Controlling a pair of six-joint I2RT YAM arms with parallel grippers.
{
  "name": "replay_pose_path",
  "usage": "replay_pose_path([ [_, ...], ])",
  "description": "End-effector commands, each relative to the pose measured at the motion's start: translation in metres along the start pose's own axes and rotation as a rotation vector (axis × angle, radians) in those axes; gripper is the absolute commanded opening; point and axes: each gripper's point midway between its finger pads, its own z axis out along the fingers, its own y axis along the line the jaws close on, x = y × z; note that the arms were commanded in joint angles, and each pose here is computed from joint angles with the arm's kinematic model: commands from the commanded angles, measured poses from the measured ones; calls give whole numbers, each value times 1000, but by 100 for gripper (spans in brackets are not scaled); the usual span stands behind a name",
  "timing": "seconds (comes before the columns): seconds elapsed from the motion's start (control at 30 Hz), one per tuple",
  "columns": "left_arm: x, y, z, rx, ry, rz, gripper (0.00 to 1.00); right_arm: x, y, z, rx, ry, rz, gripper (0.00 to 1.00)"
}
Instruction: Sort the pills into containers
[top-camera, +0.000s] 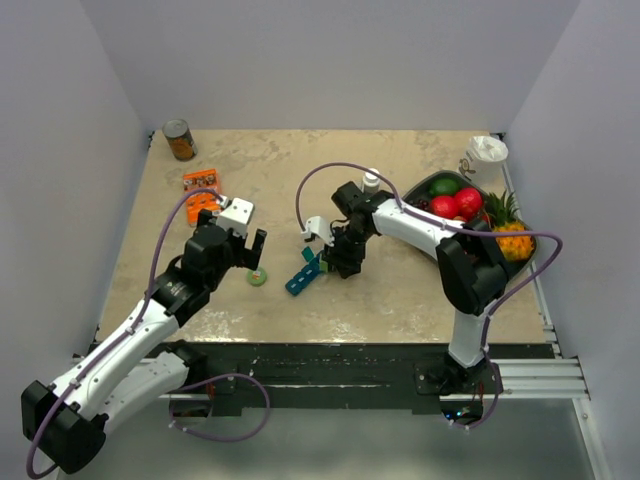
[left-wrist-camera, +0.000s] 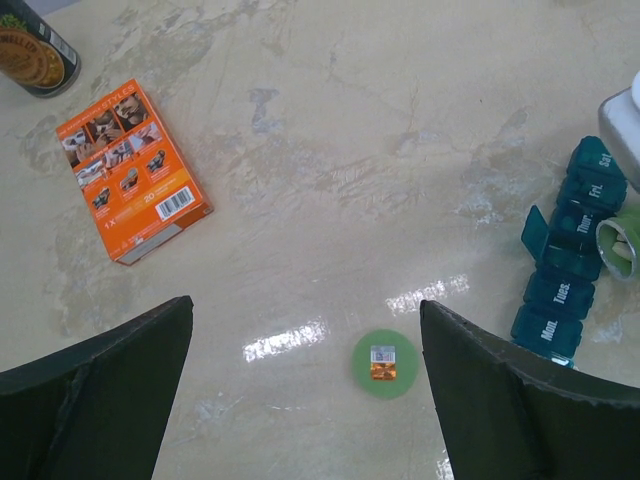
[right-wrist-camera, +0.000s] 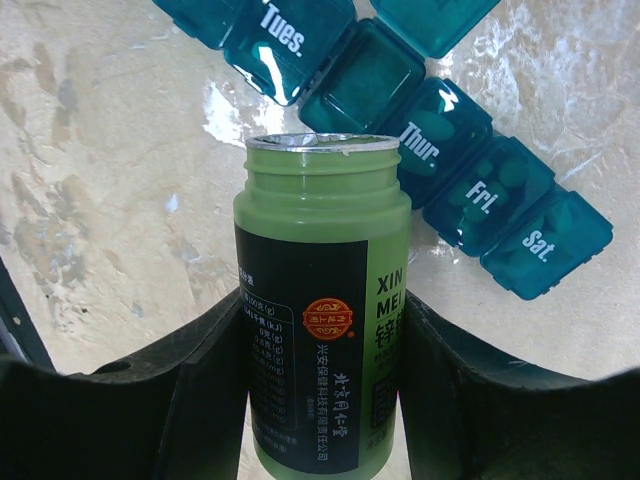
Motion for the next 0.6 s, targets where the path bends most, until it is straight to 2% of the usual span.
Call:
replay_pose_path([
  [0.0,-16,3,-2,2,-61,-12,100,-11,-6,-11,51,36,1,0],
  [0.57,-17,2,-2,18,-64,-16,100,-11,-13,-13,112,118,-7,0],
])
